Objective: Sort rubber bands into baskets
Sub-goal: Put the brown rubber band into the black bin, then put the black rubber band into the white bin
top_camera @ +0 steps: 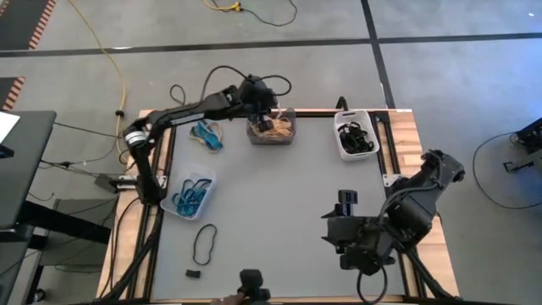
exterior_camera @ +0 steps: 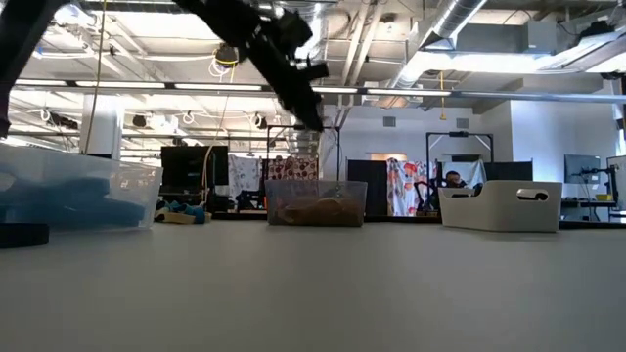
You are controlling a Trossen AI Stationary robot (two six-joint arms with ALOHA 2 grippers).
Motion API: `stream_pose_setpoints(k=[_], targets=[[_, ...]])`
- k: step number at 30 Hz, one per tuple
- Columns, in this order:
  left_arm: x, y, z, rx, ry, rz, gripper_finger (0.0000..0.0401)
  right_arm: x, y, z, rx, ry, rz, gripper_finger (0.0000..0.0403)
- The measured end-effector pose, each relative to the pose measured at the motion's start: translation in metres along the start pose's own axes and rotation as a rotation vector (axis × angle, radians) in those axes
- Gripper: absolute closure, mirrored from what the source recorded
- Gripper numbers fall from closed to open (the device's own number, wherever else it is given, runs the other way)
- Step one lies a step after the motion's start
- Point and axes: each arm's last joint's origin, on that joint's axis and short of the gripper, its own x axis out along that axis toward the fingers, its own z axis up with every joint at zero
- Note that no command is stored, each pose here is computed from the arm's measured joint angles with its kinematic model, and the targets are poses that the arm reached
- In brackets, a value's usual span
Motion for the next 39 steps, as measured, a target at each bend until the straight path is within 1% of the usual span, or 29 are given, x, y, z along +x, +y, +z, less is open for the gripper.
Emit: stream_pose_setpoints(k=[5, 9, 12, 15, 18, 22, 25, 27, 31, 36, 39], targets=[[0.040, -0.011, -0.020, -0.019, 0.088, -0.034, 0.0401, -0.006, 0.006, -0.006, 0.007, -0.011, -0.011, 0.0138], [0.059, -0.019, -0.031, -0.034, 0.141, -0.053, 0.0391, -0.010, 0.011, -0.009, -0.001, -0.028, -0.017, 0.0138], [0.063, -0.024, -0.035, -0.027, 0.170, -0.071, 0.0364, -0.012, 0.014, -0.011, -0.010, -0.038, -0.020, 0.0138], [0.061, -0.029, -0.033, -0.024, 0.173, -0.076, 0.0322, -0.014, 0.016, -0.012, -0.019, -0.046, -0.021, 0.0138], [0.054, -0.032, -0.030, -0.028, 0.191, -0.067, 0.0275, -0.014, 0.016, -0.012, -0.031, -0.046, -0.023, 0.0138], [0.037, -0.036, -0.022, -0.023, 0.209, -0.048, 0.0219, -0.008, 0.018, -0.017, -0.053, -0.027, -0.040, 0.0138], [0.020, -0.043, -0.018, -0.006, 0.254, -0.058, 0.0198, 0.000, 0.020, -0.022, -0.074, -0.004, -0.058, 0.0138], [0.004, -0.047, -0.014, -0.002, 0.272, -0.078, 0.0194, 0.005, 0.022, -0.026, -0.086, 0.015, -0.071, 0.0138], [-0.034, -0.060, -0.010, 0.007, 0.359, -0.143, 0.0193, 0.016, 0.025, -0.034, -0.098, 0.041, -0.086, 0.0138], [-0.087, -0.087, -0.011, -0.020, 0.491, -0.294, 0.0193, 0.029, 0.031, -0.043, -0.105, 0.056, -0.095, 0.0138], [-0.115, -0.109, -0.011, -0.058, 0.574, -0.392, 0.0193, 0.037, 0.034, -0.047, -0.107, 0.057, -0.095, 0.0138]])
